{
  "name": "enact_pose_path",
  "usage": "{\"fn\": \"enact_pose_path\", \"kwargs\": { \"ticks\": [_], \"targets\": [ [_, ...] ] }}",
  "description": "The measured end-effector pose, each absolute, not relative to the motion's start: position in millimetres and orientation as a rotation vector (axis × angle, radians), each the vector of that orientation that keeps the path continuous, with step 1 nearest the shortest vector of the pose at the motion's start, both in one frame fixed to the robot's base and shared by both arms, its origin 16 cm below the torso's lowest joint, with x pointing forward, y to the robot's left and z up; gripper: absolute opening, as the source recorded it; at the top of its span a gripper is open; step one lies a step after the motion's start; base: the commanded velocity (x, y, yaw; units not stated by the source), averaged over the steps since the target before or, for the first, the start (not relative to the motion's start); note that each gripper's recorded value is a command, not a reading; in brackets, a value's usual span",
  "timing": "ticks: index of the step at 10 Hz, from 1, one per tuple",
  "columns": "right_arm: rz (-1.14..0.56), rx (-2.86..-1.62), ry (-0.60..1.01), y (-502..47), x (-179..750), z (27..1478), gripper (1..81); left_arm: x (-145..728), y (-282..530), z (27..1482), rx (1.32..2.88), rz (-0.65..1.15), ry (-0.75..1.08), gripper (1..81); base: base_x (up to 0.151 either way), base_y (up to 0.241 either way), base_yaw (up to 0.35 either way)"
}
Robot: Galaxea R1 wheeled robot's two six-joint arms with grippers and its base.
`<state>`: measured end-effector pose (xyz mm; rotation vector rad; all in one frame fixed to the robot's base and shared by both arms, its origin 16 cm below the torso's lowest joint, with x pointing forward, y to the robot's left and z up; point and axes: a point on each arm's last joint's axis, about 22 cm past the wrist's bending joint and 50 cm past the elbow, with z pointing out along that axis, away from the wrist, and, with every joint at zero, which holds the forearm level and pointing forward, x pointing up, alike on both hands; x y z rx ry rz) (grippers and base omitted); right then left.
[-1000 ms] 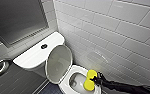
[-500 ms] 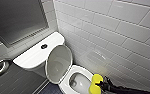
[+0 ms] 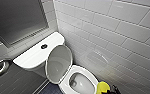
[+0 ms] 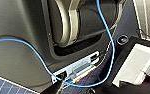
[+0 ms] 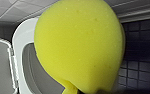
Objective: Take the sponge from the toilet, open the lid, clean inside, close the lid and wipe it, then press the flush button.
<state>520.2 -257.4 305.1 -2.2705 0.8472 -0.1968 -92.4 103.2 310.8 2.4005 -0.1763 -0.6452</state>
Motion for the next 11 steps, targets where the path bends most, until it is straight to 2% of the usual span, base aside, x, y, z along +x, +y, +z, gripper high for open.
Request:
{"fn": "enact_pose_path", "kwargs": {
  "ticks": [5, 9, 11],
  "targets": [
    [-0.112, -2.264, 0.870, -286.7, 462.2, 340.8, 1.0, -85.3, 98.7, 307.4, 2.397, -0.623, -0.192, 81.1, 0.000, 0.000, 0.000],
    [-0.128, -2.212, 0.758, -255.6, 483.3, 373.6, 1.0, -79.6, 96.6, 304.2, 2.397, -0.612, -0.196, 81.1, 0.000, 0.000, 0.000],
    [-0.137, -2.195, 0.658, -212.9, 524.2, 372.4, 1.0, -79.6, 96.6, 304.2, 2.397, -0.611, -0.196, 81.1, 0.000, 0.000, 0.000]
  ]
}}
